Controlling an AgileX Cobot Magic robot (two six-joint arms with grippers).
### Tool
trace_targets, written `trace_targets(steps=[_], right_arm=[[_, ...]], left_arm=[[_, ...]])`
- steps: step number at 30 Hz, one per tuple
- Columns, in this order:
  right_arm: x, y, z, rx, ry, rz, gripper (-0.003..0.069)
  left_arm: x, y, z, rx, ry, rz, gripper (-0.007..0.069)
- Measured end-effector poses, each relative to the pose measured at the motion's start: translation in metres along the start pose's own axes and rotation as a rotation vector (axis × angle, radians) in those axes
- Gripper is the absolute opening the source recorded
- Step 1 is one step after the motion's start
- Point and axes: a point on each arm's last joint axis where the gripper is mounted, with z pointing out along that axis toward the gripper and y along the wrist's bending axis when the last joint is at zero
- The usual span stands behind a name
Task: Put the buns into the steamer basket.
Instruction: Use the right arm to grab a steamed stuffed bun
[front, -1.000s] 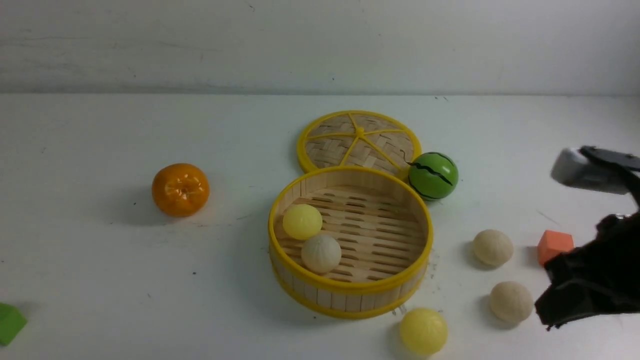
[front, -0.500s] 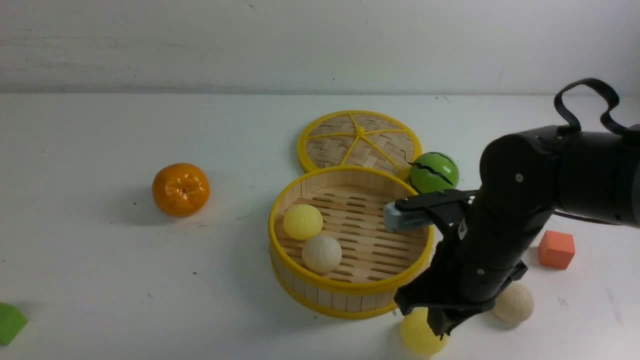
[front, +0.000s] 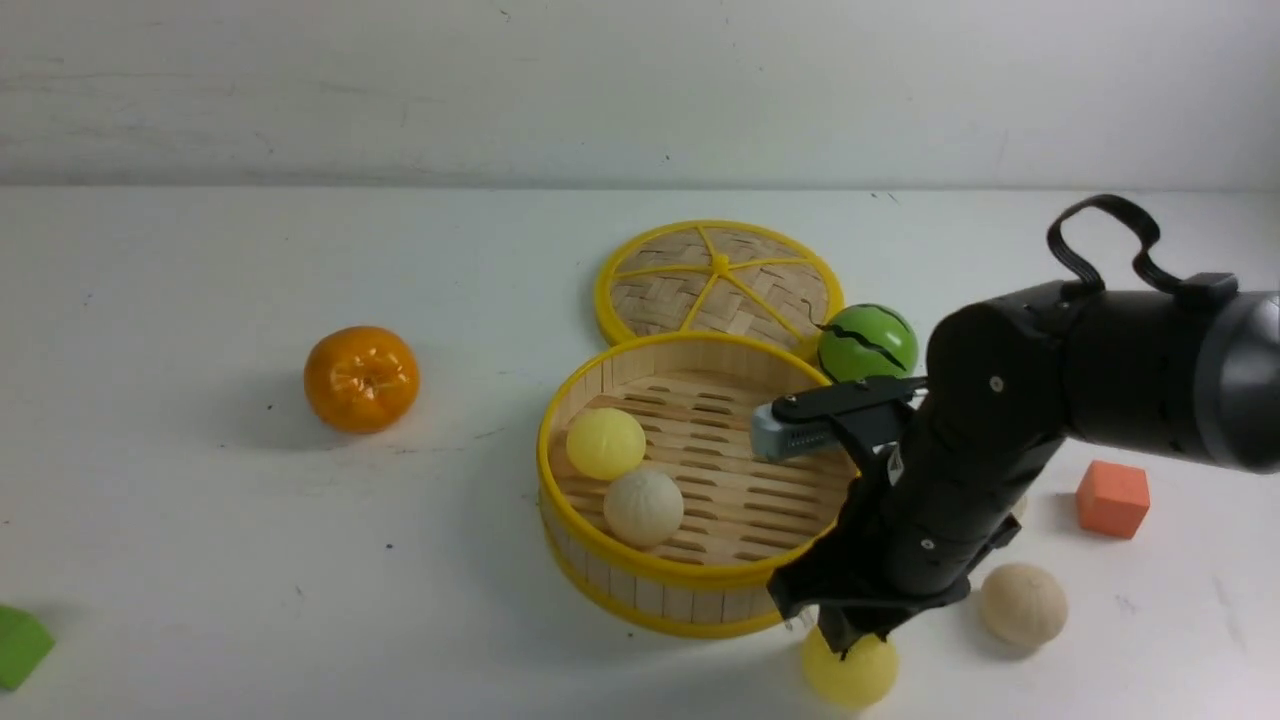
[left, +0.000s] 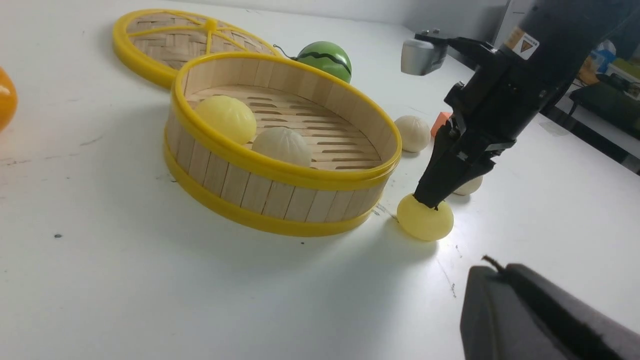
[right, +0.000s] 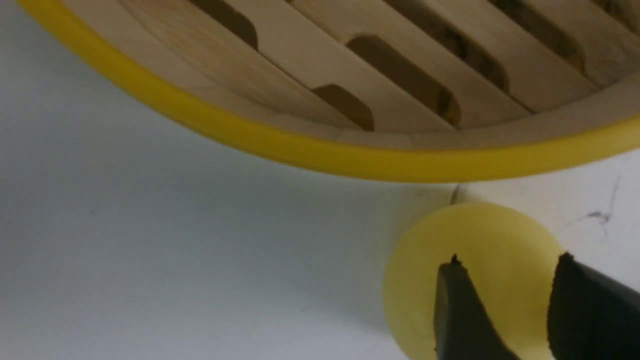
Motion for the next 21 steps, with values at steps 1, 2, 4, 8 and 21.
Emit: trace_targets(steps=[1, 2, 4, 8, 21], right_arm=[[-0.001, -0.001, 0.001, 0.004, -0.003, -0.003, 0.0256], [-0.001, -0.001, 0.002, 0.007, -0.006, -0.003, 0.0248], [-0.002, -0.001, 0.005, 0.011, -0.005, 0.001, 0.0235], [-0.002, -0.002, 0.007, 0.012, 0.001, 0.012, 0.0203], [0.004, -0.001, -0.004, 0.011, 0.04, 0.003, -0.0003]], left_arm=[[0.0, 0.0, 0.0, 0.0, 0.0, 0.0, 0.0001], [0.0, 0.0, 0.0, 0.0, 0.0, 0.0, 0.0001], [0.0, 0.0, 0.0, 0.0, 0.0, 0.0, 0.0002], [0.0, 0.0, 0.0, 0.0, 0.001, 0.0, 0.0006], [0.0, 0.0, 0.0, 0.0, 0.001, 0.0, 0.002]])
